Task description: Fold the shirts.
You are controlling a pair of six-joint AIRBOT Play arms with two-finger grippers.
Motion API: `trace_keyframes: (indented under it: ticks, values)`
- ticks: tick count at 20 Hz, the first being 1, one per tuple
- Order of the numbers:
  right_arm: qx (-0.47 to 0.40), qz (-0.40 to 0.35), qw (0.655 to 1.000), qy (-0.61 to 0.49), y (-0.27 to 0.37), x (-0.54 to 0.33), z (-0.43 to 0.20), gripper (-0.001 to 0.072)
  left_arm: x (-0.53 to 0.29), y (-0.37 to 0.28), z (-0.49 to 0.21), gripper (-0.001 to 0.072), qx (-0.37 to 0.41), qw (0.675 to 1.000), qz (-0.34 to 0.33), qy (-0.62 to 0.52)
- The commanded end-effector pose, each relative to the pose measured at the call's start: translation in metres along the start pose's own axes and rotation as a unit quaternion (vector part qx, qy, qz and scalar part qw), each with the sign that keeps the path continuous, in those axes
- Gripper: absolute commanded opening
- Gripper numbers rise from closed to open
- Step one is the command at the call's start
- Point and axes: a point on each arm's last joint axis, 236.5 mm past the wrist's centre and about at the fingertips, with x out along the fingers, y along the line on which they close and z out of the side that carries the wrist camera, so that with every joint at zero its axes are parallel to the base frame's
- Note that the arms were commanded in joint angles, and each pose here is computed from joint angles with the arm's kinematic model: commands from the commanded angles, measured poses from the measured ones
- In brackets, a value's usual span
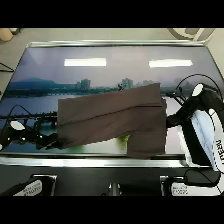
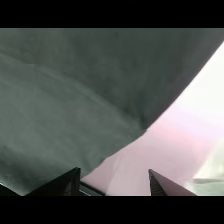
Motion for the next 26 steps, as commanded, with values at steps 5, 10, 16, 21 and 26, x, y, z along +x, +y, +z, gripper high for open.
trace_keyframes:
  ticks: [5, 10, 16, 21, 26]
  values:
    - [0.002, 0.042, 0.999, 0.007, 0.033, 0.058, -0.040, 0.0489, -0.001, -0.001, 0.002, 0.0030, 0.019, 1.000, 0.004, -0.009]
    - [0.013, 0.018, 1.000, -0.023, 0.021, 0.061, -0.027, 0.0485, -0.001, -0.002, 0.002, 0.0030, 0.020, 1.000, 0.004, -0.010]
    - [0.039, 0.010, 0.999, -0.037, 0.017, 0.061, -0.020, 0.0128, -0.001, -0.002, 0.002, 0.0030, 0.032, 0.999, 0.004, -0.011]
    - [0.007, 0.002, 0.996, -0.093, 0.027, 0.030, -0.003, 0.0025, -0.037, 0.002, 0.029, 0.0029, 0.058, 0.996, 0.029, -0.065]
    - [-0.018, -0.058, 0.974, -0.220, 0.028, -0.056, 0.039, 0.0020, -0.085, -0.028, 0.051, 0.0028, 0.081, 0.989, 0.011, -0.124]
